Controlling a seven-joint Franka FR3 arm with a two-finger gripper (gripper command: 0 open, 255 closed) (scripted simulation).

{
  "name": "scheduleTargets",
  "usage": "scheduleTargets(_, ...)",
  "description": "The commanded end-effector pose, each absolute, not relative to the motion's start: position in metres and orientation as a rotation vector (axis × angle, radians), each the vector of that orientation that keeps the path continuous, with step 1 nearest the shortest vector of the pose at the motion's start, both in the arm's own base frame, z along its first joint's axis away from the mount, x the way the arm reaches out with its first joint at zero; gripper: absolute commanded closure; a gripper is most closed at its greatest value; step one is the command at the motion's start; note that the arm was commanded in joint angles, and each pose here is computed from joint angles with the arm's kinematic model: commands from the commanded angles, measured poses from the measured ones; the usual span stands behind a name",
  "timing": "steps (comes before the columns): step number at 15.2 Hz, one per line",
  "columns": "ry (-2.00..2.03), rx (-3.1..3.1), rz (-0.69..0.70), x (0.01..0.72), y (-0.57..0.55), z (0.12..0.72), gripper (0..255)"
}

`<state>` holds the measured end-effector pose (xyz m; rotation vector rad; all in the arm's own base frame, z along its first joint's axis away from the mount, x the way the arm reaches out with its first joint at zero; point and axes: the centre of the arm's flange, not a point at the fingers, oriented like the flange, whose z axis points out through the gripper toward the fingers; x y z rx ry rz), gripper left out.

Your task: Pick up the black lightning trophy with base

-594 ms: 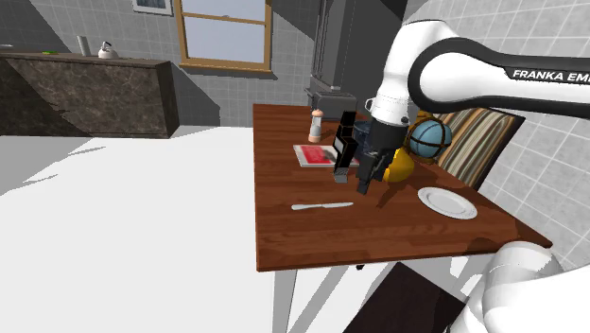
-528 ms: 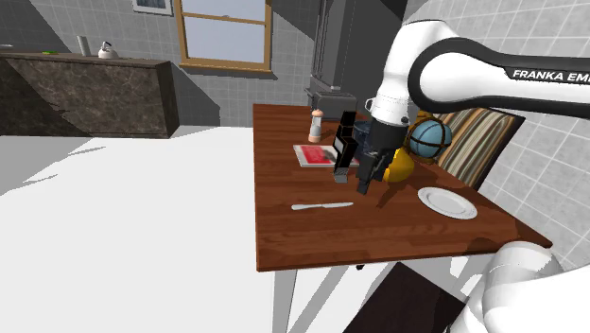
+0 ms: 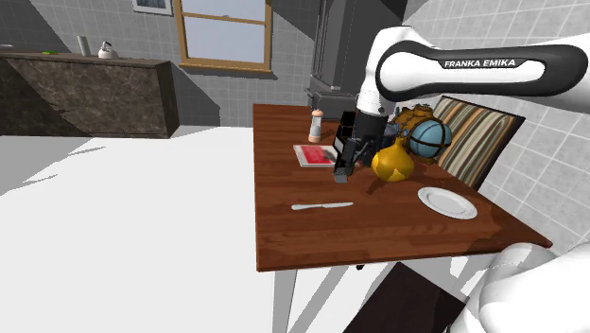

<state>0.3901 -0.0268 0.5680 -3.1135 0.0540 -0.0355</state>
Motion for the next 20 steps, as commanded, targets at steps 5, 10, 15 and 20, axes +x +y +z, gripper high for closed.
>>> scheduleTargets(5,0.21,-3.116,-0.022,0.45,-0.083,0.566,0)
scheduleTargets(10,0.339,-3.111,-0.011,0.492,-0.133,0.563,0)
scheduleTargets(15,0.468,-3.101,0.001,0.531,-0.186,0.56,0)
scheduleTargets(20,0.596,-3.086,0.012,0.565,-0.243,0.556,0)
